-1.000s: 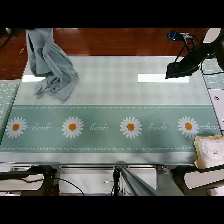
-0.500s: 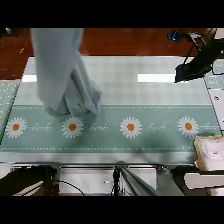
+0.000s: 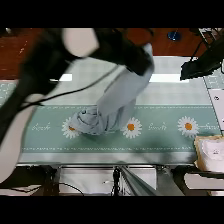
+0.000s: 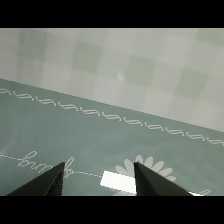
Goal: Fold the shirts.
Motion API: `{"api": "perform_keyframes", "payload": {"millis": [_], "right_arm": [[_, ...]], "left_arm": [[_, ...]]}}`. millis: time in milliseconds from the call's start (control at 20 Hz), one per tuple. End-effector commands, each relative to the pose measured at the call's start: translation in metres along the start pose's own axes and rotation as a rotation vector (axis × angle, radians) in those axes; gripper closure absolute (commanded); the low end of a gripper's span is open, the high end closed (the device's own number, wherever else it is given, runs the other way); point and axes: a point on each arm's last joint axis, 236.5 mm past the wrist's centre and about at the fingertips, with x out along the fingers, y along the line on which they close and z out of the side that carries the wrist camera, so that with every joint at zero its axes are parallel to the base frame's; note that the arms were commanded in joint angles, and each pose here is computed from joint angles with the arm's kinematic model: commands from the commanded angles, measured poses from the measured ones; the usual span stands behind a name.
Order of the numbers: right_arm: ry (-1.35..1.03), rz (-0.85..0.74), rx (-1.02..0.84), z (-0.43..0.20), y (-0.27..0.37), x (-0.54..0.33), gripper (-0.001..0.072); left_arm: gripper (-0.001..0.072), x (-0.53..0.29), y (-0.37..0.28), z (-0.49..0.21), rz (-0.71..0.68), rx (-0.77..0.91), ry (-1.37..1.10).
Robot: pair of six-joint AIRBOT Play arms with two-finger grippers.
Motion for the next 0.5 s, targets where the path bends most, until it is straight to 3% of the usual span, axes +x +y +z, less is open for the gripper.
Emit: {"api": "perform_keyframes", "payload": {"millis": [0, 50, 150, 200, 350, 450], "right_arm": [[-0.020, -0.007, 0.002, 0.003, -0.001, -0.002, 0.0229], [-0.027, -0.008, 0.002, 0.005, -0.002, -0.002, 0.0229], [-0.033, -0.014, 0.002, 0.007, -0.003, -0.002, 0.0229], [-0.035, -0.014, 0.005, 0.007, -0.004, -0.002, 0.0229], [-0.037, -0.019, 0.045, 0.004, -0.019, -0.003, 0.0229], [-0.036, -0.020, 0.101, 0.000, -0.034, -0.004, 0.0229]], "left_arm": [[0.0620, 0.092, -0.063, -0.036, -0.235, -0.166, 0.066], [0.0529, 0.105, -0.076, -0.047, -0.286, -0.212, 0.098], [0.0224, 0.120, -0.088, -0.066, -0.349, -0.281, 0.163], [0.0148, 0.118, -0.082, -0.073, -0.350, -0.285, 0.195], [0.0148, 0.068, -0.019, -0.081, -0.305, -0.223, 0.305], [0.0149, 0.009, 0.063, -0.101, -0.159, -0.233, 0.424]]}}
